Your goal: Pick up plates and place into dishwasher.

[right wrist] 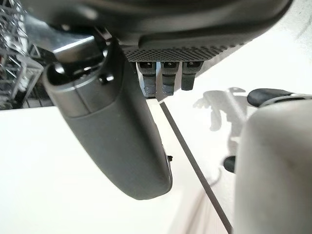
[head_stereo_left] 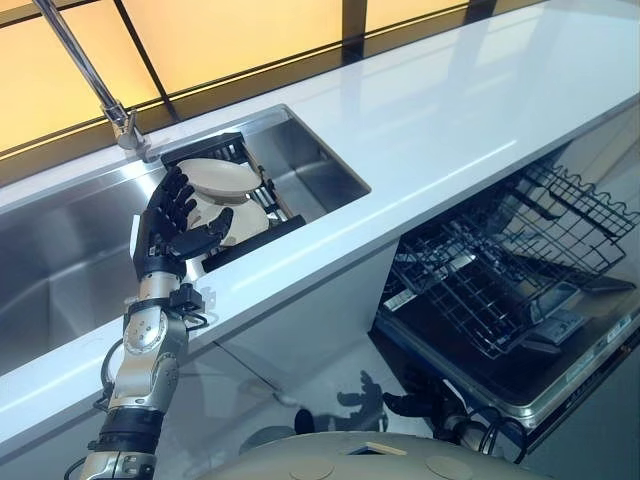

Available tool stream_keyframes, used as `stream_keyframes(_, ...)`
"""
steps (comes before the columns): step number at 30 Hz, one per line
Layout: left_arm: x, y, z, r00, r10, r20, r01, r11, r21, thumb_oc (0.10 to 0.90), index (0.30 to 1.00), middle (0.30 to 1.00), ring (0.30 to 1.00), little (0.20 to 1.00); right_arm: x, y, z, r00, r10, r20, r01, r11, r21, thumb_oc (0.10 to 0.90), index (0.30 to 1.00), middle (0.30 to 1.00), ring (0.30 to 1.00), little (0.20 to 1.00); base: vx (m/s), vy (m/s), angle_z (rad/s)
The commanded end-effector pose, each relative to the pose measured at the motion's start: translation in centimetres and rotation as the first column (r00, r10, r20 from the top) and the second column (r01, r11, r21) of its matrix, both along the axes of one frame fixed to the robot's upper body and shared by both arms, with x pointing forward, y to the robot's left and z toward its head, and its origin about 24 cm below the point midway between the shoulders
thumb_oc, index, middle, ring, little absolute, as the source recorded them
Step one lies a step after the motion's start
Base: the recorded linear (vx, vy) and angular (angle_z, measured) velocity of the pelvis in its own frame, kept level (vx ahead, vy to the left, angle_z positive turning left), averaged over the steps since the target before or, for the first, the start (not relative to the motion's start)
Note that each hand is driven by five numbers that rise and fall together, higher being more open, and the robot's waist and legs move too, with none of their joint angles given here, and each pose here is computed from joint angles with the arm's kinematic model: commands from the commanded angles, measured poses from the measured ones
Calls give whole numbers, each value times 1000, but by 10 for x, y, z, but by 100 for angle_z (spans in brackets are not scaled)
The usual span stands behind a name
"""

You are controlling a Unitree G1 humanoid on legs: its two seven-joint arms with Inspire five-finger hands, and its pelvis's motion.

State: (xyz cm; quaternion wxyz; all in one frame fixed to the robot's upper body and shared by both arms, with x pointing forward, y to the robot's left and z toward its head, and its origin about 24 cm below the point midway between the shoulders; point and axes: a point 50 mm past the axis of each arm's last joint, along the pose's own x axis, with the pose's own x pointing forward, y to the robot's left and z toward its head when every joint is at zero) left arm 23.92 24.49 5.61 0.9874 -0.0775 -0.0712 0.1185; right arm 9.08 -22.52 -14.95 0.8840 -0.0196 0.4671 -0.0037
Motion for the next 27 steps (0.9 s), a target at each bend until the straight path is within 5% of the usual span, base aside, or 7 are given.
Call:
stream_keyframes(1,14,6,45,969,-1,246,-10,999,43,800,900,900,900,900,28,1,9,993,36,110,-37,999,5,800,900,900,900,900,0,-1,6)
stream_keyframes(27,12,12,63,951,21,308,-59,991,117,800,900,900,900,900,21,3,5,996,70,63,-70,997,-13,800,900,900,900,900,0,0,0)
